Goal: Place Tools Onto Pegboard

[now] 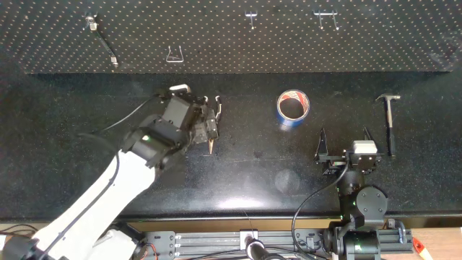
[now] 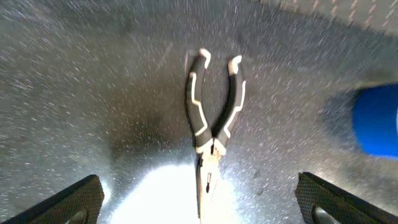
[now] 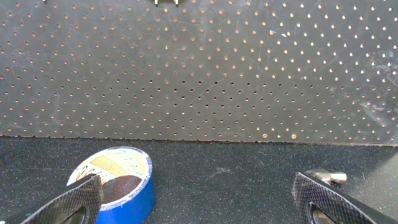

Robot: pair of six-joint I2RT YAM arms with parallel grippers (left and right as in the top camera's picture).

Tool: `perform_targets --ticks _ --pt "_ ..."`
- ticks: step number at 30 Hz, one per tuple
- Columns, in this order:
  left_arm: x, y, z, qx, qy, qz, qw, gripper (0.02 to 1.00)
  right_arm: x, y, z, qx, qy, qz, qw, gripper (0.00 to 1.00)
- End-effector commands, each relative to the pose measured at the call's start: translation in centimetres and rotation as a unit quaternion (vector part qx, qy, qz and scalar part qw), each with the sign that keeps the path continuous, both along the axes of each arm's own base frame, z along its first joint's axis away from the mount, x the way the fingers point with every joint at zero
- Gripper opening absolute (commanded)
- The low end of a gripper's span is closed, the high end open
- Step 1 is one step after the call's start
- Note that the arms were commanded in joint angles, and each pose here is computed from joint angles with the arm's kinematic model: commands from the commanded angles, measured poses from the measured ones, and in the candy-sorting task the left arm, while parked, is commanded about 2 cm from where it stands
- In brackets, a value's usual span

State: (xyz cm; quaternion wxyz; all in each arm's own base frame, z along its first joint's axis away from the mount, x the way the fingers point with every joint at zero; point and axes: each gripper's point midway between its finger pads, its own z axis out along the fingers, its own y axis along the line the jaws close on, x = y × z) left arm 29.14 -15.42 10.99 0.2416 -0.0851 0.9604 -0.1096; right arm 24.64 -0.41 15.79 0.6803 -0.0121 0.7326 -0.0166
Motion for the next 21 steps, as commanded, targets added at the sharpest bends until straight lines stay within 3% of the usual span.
perform_targets --ticks 1,13,21 --pt "0.0 -1.1 -2.2 0.03 0.056 -0.05 0.997 0.996 0.0 0.3 -0.1 0.006 -0.001 0.006 1.0 0.98" --pt "4.1 -2.4 -1.1 0.094 0.103 -0.118 0.983 0.996 0.0 0.3 -0.1 0.006 -0.001 0.006 1.0 0.98" --pt "4.8 -2.2 -2.5 0.097 0.126 -0.119 0.98 0.996 0.0 0.3 -0.1 0.006 -0.001 0.006 1.0 0.98"
